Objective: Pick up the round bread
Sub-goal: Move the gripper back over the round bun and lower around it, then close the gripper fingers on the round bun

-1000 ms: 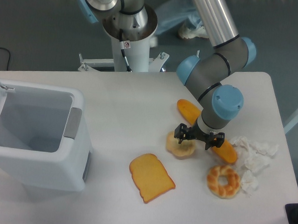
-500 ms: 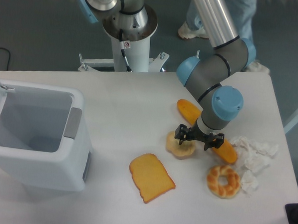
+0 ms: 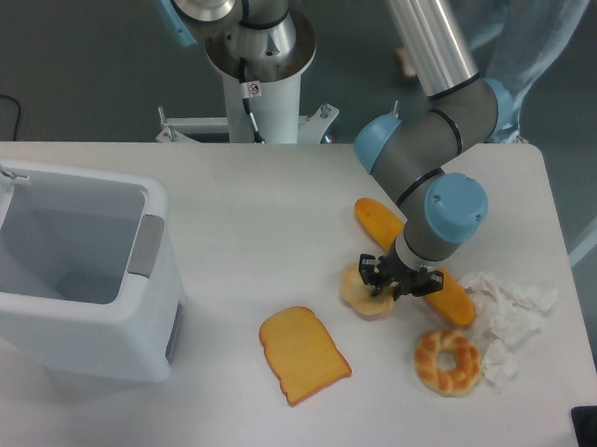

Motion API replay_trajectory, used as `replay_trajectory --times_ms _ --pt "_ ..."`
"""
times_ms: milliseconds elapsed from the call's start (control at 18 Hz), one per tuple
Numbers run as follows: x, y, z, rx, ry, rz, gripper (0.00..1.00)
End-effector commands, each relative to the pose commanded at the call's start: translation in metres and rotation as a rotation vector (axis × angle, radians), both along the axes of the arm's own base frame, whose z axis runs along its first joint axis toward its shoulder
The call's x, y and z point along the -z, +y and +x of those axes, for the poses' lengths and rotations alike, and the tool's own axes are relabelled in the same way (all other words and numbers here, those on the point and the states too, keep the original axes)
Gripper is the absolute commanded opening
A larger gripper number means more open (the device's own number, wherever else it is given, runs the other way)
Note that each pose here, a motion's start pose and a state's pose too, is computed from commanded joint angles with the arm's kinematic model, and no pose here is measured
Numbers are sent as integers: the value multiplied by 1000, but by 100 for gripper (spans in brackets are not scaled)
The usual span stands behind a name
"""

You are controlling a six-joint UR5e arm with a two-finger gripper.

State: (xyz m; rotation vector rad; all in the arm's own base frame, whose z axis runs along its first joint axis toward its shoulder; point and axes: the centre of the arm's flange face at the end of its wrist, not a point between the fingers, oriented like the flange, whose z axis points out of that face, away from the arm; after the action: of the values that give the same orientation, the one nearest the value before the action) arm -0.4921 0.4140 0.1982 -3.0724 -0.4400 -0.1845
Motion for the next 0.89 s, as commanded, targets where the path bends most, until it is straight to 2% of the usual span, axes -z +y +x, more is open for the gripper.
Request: replay_trajectory --times_ms 389,889 --pt "-17 15 6 30 31 8 33" --pt "-100 26 21 108 160 62 33"
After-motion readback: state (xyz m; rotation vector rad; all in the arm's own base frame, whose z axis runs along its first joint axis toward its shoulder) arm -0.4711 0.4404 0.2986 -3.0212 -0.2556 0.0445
